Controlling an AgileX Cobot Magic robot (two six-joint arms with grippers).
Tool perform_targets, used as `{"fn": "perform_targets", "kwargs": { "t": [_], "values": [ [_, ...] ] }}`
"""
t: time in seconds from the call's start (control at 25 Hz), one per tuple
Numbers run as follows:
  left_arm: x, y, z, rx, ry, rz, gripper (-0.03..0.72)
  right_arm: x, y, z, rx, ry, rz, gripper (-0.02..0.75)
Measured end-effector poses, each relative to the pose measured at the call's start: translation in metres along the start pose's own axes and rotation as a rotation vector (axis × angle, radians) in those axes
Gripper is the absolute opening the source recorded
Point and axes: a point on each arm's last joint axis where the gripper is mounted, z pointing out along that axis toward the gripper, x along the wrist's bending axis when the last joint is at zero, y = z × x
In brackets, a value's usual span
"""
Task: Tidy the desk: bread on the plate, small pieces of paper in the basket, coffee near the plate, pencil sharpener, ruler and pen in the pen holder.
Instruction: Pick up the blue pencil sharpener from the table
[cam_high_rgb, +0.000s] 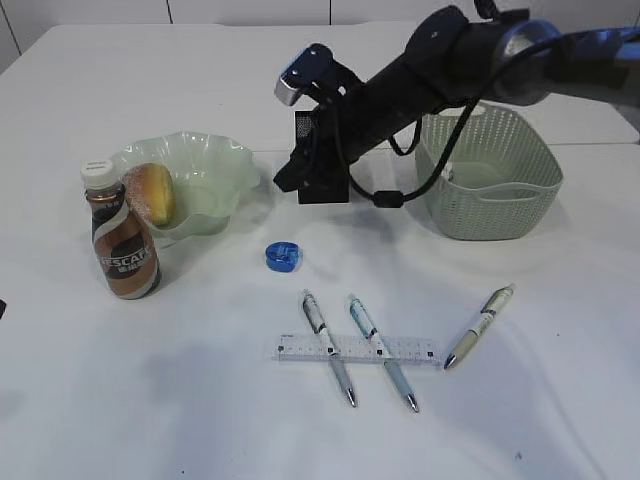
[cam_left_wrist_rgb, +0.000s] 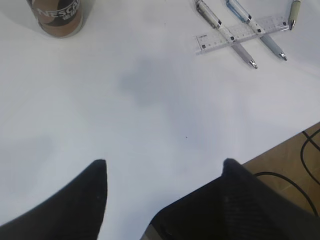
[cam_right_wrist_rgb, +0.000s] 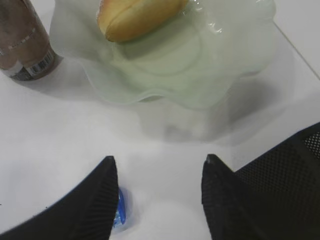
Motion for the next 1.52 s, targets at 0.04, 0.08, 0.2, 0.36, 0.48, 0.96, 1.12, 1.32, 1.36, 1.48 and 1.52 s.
{"fn": "perform_targets", "kwargs": {
  "t": [0.04, 0.08, 0.2, 0.36, 0.48, 0.96, 1.12, 1.32, 1.36, 1.48, 1.52],
  "values": [
    [0.000, 0.000, 0.000, 0.000, 0.000, 0.000, 0.503, -0.001, -0.004, 0.007, 0.001, 0.009, 0.010, 0.426],
    [0.000, 0.000, 0.000, 0.000, 0.000, 0.000, 0.503, -0.001, -0.008, 0.012, 0.003, 0.015, 0.017, 0.426],
    [0.000, 0.000, 0.000, 0.000, 0.000, 0.000, 0.502, -0.002, -0.018, 0.024, 0.015, 0.032, 0.036, 0.426],
    [0.000, 0.000, 0.000, 0.000, 0.000, 0.000, 0.502, -0.002, -0.018, 0.025, 0.014, 0.034, 0.034, 0.426],
    [0.000, 0.000, 0.000, -0.002, 0.000, 0.000, 0.502, 0.000, -0.018, 0.025, 0.020, 0.061, 0.023, 0.426],
    [0.000, 0.000, 0.000, -0.002, 0.000, 0.000, 0.502, 0.017, -0.023, 0.021, 0.079, 0.253, -0.002, 0.426],
    [0.000, 0.000, 0.000, -0.002, 0.000, 0.000, 0.502, 0.018, -0.024, 0.021, 0.083, 0.256, -0.005, 0.426],
    [0.000, 0.000, 0.000, -0.002, 0.002, 0.001, 0.502, 0.018, -0.024, 0.021, 0.082, 0.257, -0.004, 0.426],
    [0.000, 0.000, 0.000, -0.002, 0.002, 0.001, 0.502, 0.018, -0.023, 0.021, 0.080, 0.257, -0.002, 0.426],
    [0.000, 0.000, 0.000, -0.002, 0.002, 0.001, 0.502, 0.018, -0.023, 0.021, 0.076, 0.257, 0.000, 0.426],
    [0.000, 0.000, 0.000, -0.002, 0.002, 0.001, 0.502, 0.018, -0.023, 0.021, 0.073, 0.258, 0.003, 0.426]
  ]
}}
